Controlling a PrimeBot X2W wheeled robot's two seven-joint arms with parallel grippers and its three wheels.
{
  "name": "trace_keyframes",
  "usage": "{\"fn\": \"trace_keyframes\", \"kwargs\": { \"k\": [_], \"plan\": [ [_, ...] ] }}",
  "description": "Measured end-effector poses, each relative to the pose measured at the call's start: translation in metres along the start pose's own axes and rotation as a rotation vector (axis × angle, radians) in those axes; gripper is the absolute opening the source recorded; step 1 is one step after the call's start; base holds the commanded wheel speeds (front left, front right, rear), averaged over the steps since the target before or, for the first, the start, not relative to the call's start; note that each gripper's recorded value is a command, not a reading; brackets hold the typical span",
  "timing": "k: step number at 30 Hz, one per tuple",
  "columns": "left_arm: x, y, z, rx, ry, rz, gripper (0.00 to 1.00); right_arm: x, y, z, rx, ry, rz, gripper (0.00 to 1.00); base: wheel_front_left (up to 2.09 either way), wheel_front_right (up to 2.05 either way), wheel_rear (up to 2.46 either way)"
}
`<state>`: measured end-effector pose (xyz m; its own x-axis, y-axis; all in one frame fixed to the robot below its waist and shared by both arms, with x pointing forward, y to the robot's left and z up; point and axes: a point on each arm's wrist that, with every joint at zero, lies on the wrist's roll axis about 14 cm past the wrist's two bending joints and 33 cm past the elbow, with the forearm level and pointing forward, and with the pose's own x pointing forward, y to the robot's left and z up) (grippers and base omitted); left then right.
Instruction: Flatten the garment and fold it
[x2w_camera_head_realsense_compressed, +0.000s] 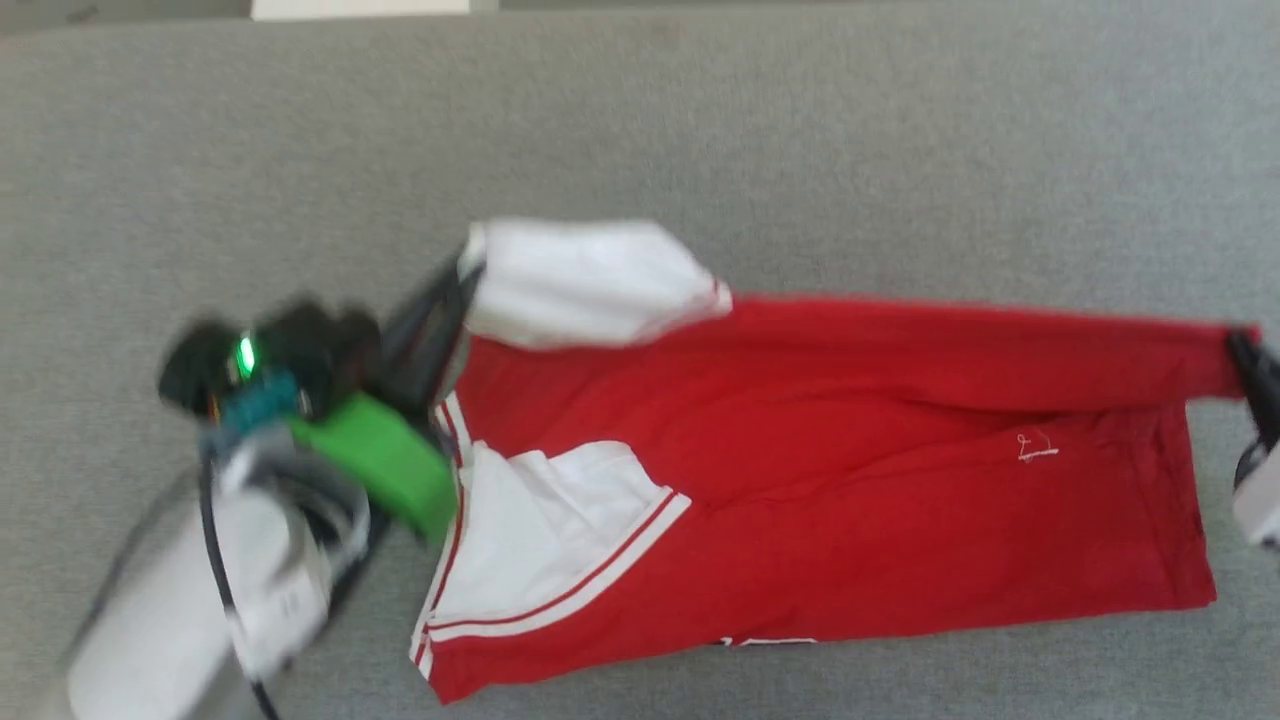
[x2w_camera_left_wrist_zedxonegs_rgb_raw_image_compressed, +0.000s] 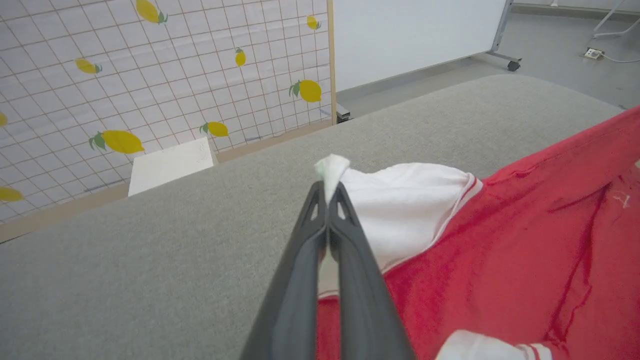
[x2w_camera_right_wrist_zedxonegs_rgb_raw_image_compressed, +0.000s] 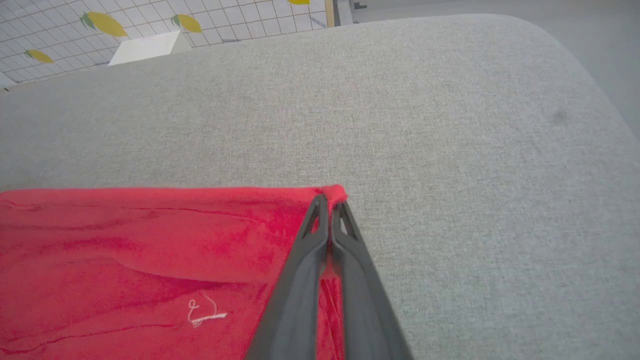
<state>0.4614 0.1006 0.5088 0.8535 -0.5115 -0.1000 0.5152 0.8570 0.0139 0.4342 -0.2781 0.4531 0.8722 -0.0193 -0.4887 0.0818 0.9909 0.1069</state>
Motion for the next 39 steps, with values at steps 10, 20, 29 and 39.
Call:
{"fn": "trace_keyframes", "kwargs": {
  "k": [10, 20, 29, 39],
  "plan": [
    [-0.065, -0.035, -0.073, -0.141, 0.221, 0.021, 0.00, -0.019, 0.011, -0.042, 0.059, 0.054, 0.021, 0.00, 0.00, 0.00, 0.00],
    [-0.068, -0.021, -0.058, -0.218, 0.123, 0.142, 1.00, -0.030, 0.014, -0.037, 0.080, 0.042, 0.033, 1.00, 0.00, 0.00, 0.00],
    [-0.092, 0.037, 0.010, -0.084, -0.166, 0.442, 1.00, -0.052, -0.022, -0.029, 0.113, 0.035, -0.091, 1.00, 0.00, 0.00, 0.00],
    [-0.111, 0.041, 0.012, 0.010, -0.200, 0.575, 1.00, -0.031, -0.013, -0.096, 0.123, 0.274, -0.112, 1.00, 0.00, 0.00, 0.00]
  ]
}}
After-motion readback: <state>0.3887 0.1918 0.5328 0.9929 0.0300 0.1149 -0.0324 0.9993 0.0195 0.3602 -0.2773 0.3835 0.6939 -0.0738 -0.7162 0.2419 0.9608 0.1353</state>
